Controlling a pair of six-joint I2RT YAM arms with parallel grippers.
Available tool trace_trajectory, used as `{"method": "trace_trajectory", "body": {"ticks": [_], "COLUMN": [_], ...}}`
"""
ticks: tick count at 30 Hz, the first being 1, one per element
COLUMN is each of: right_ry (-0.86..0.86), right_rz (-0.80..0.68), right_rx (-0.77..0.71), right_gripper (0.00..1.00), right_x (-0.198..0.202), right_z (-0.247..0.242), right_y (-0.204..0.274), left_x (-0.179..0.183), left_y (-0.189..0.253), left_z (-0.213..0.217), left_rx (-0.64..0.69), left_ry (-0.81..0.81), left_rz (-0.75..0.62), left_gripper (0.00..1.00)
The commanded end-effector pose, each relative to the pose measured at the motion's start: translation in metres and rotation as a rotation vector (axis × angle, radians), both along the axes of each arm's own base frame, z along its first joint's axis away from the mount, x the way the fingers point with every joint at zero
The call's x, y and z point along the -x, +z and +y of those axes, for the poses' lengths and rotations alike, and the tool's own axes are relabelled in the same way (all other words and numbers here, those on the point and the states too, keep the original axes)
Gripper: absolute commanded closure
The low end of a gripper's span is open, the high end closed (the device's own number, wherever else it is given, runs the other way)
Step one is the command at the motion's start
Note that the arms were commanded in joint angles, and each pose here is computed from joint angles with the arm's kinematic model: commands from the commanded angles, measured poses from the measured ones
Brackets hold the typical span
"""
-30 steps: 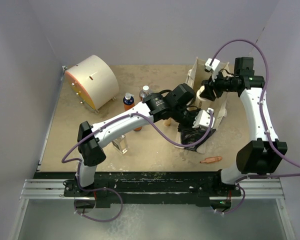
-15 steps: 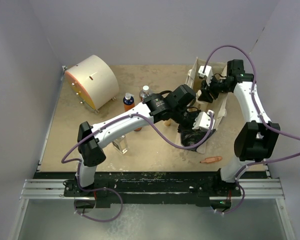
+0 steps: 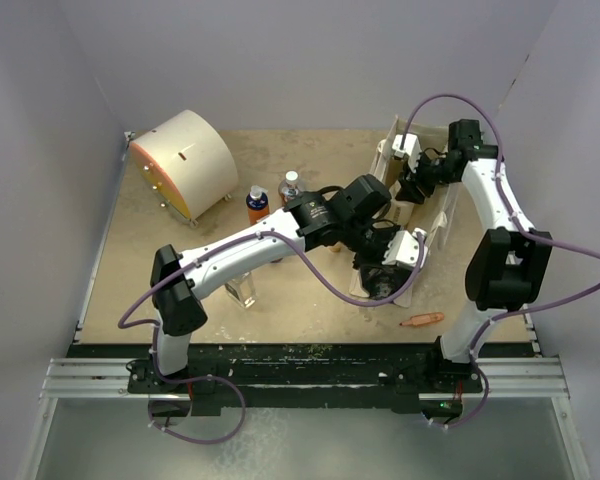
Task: Place the personal care products into the canvas bag
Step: Place the care product in the canvas bag.
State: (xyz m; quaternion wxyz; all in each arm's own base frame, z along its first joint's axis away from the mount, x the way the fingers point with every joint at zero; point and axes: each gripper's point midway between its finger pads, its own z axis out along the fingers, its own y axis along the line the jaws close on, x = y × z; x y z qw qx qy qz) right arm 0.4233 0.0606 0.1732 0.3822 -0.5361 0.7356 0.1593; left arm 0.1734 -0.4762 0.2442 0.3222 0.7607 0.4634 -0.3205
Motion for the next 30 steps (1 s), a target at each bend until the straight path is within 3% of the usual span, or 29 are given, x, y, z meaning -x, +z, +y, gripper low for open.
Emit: {"method": "trace_trajectory", "body": {"ticks": [1, 11, 22, 30], "right_ry": [0.026, -0.004, -0.007, -0.025], "right_rz": [-0.205, -0.219, -0.135, -0.135], "right_rx": [0.008, 0.048, 0.173, 0.187], "right_gripper": [1.00, 1.00, 0.80, 0.68], "right_x": [-0.038, -0.054, -0.051, -0.053], "right_z": [-0.002, -0.011, -0.030, -0.034], "right_y": [0.041, 0.038, 0.004, 0.003], "left_x": [0.024, 0.033, 0.033, 0.029], "left_y": [0.011, 0.011, 0.013, 0.013], "left_z": [0.008, 0.008, 0.005, 0.004], "left_rx": [0.003, 0.004, 0.009, 0.008], "left_ry": [-0.058, -0.082, -0.077, -0.052], "left_rz": [0.016, 0.031, 0.023, 0.020], "left_gripper": [0.83, 0.83, 0.78, 0.68]}}
